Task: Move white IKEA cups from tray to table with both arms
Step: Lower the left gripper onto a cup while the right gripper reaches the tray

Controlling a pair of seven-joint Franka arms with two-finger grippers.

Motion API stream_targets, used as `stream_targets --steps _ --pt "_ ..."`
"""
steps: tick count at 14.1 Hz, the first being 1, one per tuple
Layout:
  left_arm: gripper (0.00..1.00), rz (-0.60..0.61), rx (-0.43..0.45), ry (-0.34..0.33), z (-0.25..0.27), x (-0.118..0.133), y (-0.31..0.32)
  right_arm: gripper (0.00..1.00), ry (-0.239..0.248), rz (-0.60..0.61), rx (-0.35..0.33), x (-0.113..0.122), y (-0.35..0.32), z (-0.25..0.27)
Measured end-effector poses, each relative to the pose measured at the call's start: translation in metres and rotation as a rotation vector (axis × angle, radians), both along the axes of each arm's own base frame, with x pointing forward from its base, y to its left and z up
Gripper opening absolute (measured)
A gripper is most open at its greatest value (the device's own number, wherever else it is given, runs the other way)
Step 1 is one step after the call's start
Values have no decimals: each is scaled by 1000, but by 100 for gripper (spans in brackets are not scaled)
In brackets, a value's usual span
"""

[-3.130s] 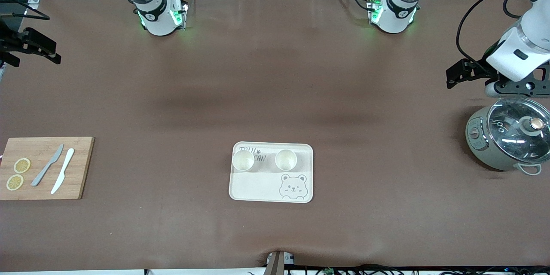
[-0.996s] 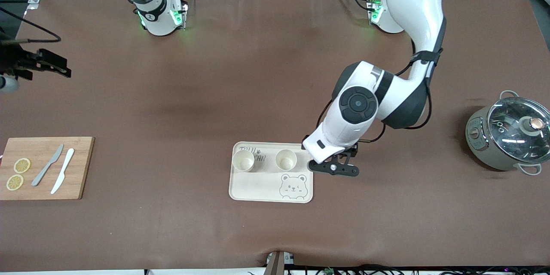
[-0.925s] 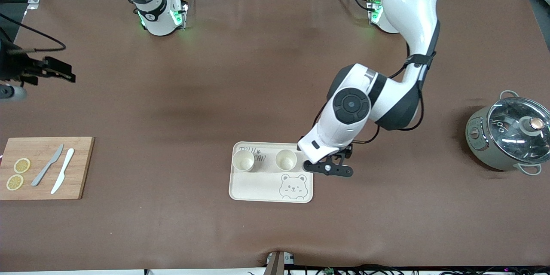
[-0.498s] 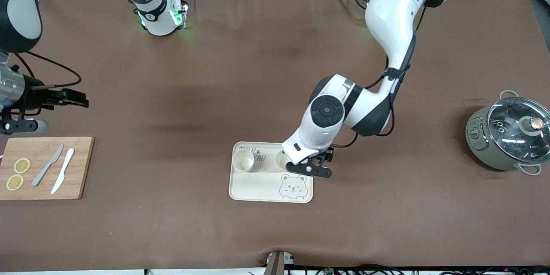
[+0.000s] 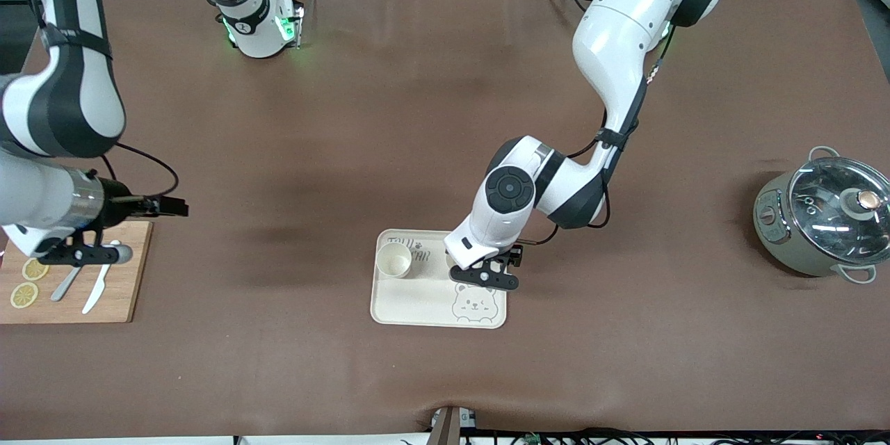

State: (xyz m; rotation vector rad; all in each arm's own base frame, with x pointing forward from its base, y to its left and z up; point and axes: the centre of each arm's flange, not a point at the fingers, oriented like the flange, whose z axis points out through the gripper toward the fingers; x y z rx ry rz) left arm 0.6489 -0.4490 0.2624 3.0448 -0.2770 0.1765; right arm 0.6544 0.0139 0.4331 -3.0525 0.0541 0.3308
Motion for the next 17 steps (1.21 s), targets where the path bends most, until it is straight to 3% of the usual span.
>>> stream_targets --steps 5,9,13,15,17 --pt "100 2 -2 -22 -11 3 1 100 -16 -132 35 13 43 -23" --pt "100 -6 21 -40 -34 1 -2 100 -48 -200 22 23 86 -48" --pt "100 -1 25 -43 -42 3 1 100 -49 -302 1 25 132 -73" --pt "96 15 22 -43 -41 3 0 100 -54 -342 -4 26 152 -73" --pt "78 31 19 -42 -41 1 -2 100 -56 -371 -9 26 168 -74"
